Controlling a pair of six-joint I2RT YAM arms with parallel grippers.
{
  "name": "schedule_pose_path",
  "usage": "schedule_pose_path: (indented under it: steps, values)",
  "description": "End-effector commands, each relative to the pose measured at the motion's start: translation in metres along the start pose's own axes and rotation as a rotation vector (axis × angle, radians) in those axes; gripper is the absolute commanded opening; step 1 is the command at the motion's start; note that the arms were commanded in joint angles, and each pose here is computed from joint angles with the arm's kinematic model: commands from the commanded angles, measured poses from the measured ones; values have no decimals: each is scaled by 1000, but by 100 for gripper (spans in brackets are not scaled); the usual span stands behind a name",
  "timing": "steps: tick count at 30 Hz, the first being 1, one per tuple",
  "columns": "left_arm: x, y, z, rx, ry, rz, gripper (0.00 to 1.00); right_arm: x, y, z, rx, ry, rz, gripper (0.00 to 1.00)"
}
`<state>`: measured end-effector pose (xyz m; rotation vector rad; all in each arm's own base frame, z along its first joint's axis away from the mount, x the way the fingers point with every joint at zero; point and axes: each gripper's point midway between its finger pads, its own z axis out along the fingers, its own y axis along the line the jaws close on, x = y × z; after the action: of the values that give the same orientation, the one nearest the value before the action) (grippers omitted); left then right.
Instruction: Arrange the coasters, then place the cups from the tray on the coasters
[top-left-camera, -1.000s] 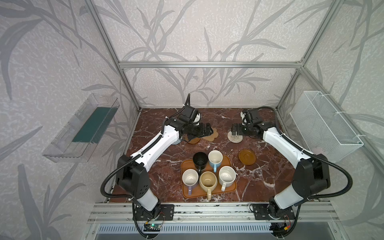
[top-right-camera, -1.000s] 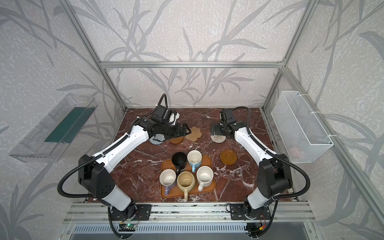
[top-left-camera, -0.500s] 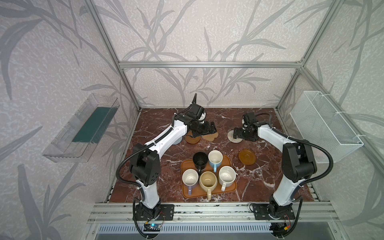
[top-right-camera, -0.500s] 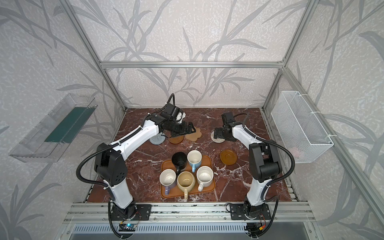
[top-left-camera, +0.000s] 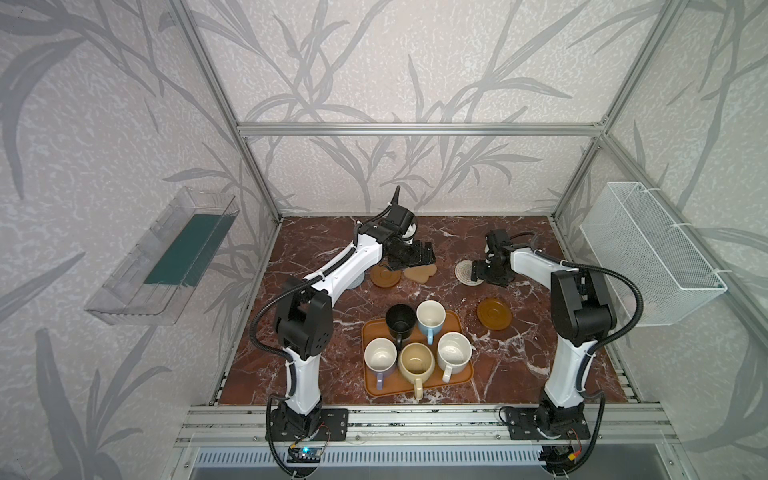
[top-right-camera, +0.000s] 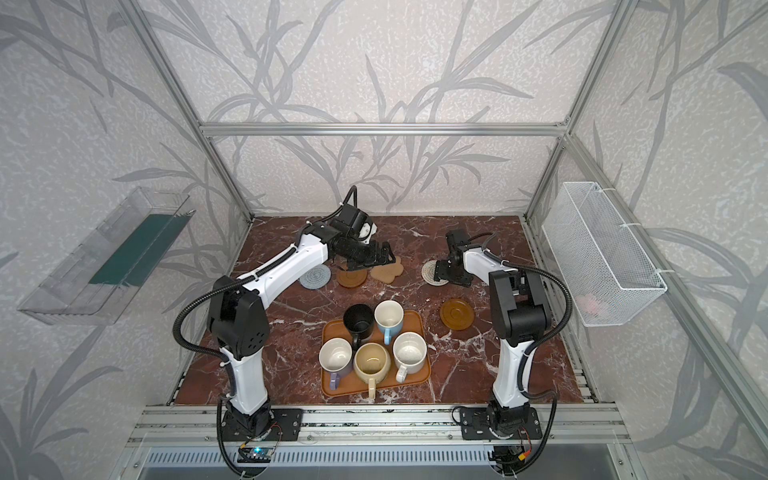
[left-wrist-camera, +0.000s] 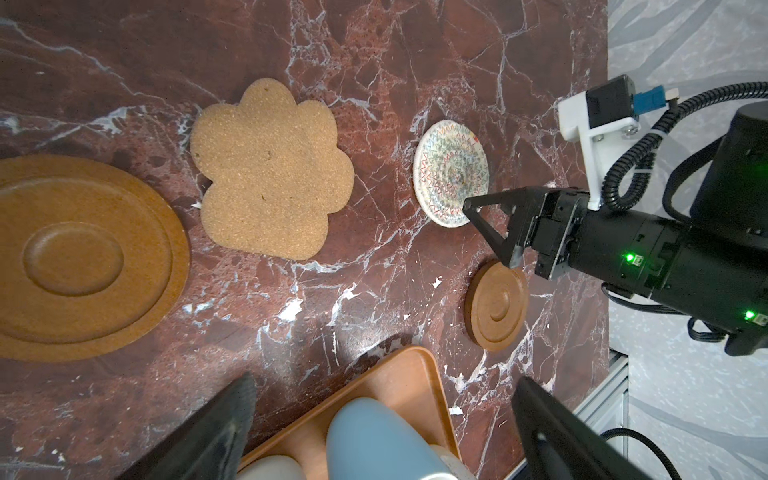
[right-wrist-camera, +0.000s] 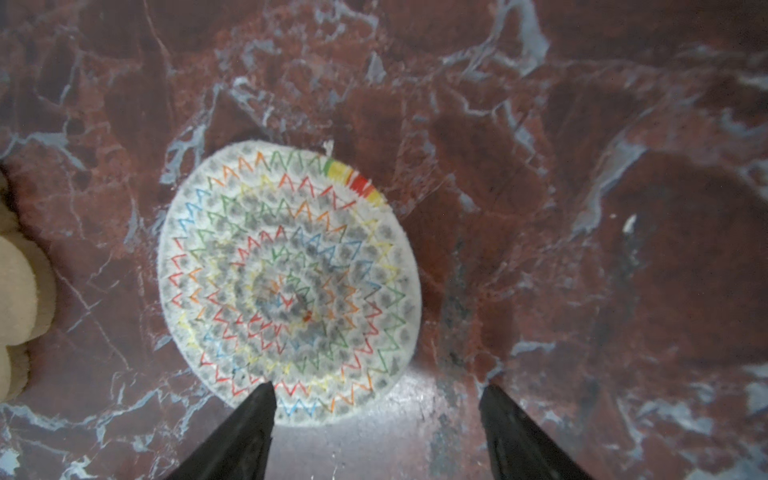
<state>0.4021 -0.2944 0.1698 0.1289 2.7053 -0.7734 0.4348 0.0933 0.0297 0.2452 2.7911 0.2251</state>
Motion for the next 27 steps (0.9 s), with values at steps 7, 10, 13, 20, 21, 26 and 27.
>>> schedule_pose_path:
  steps: [7, 10, 13, 20, 21, 26, 27]
  values:
    - [-8, 1, 3, -19, -6, 27, 99, -16, 7, 10, -23, 0, -11, 67]
    - [-6, 2, 4, -21, 1, 22, 99, -14, 8, 16, -26, 23, -13, 65]
    - [-5, 4, 4, -22, 7, 23, 99, -12, 8, 21, -25, 44, -15, 63]
    - [-5, 6, 3, -30, 4, 21, 99, -8, 21, 27, -31, 67, -72, 57]
    - [-6, 7, 3, -32, 2, 19, 99, -8, 23, 29, -28, 71, -79, 56]
    - [-6, 9, 1, -34, -3, 16, 99, -6, 32, 32, -13, 85, -109, 56]
    - [-6, 10, 1, -34, -3, 14, 99, -6, 34, 33, -10, 84, -114, 55]
